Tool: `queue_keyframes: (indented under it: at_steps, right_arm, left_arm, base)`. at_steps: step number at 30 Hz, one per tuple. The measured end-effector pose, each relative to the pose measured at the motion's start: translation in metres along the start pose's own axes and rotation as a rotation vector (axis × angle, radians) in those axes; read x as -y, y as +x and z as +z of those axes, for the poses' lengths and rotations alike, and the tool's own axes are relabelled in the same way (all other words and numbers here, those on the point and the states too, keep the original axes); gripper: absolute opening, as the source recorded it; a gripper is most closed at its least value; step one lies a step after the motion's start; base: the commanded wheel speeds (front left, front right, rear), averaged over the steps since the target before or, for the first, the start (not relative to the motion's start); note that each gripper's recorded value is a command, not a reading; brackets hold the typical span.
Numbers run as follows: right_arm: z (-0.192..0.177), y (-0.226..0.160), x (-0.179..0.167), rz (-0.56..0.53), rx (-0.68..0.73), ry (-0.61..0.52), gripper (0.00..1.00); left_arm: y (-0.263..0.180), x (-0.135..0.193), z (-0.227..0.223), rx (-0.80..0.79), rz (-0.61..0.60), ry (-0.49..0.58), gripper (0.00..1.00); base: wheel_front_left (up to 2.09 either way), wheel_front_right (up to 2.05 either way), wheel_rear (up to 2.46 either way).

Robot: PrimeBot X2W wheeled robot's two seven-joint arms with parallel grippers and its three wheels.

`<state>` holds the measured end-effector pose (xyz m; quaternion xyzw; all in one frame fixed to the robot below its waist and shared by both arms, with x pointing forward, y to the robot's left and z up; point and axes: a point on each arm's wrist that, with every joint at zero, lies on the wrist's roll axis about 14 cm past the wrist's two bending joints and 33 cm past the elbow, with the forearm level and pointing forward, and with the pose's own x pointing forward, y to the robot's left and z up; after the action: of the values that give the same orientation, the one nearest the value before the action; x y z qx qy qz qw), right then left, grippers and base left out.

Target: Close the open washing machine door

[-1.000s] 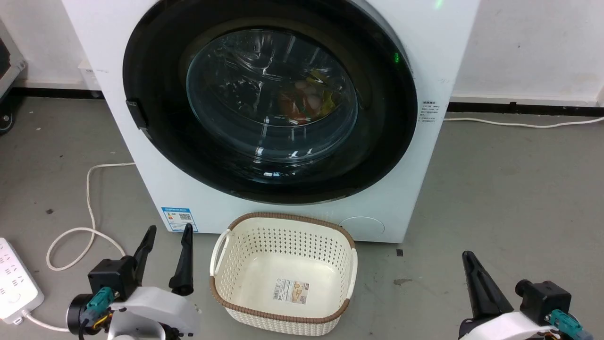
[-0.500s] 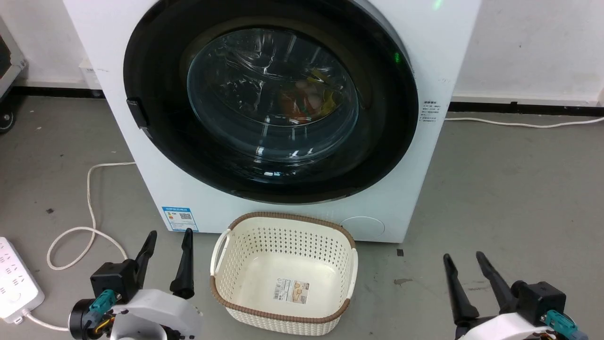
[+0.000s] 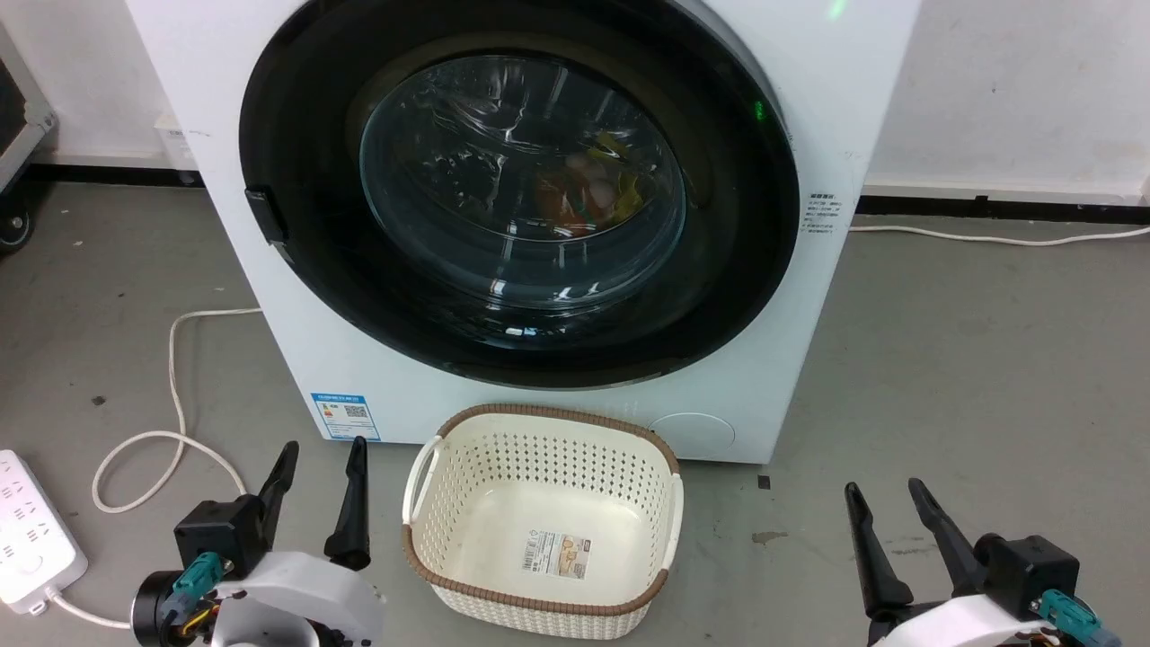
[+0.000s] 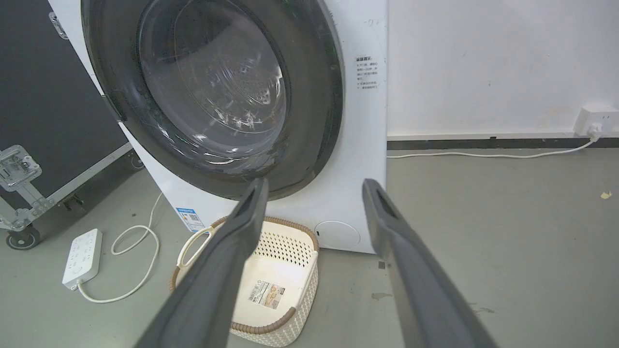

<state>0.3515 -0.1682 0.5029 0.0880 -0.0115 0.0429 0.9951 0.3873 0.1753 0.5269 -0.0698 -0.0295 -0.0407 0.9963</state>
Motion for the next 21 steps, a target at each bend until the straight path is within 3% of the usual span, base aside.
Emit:
queue_keyframes:
  at_steps: [8,9,21]
  right_arm:
    - [0.0006,0.0,-0.0002,0.001,0.004,0.0,1.0]
    - [0.0006,0.0,-0.0002,0.0,0.004,0.0,0.0]
    - [-0.0004,0.0007,-0.0011,0.004,-0.004,-0.004,0.0]
  left_arm:
    - [-0.0005,-0.0017,-0.0018,-0.006,0.0,0.008,1.0]
    - [-0.0006,-0.0016,-0.002,-0.007,-0.001,0.009,0.0]
    - [-0.0005,-0.0006,-0.0026,-0.013,-0.001,0.012,0.0]
  base:
    - [0.0,0.0,0.0]
    - [0.0,0.0,0.0]
    - [0.0,0.0,0.0]
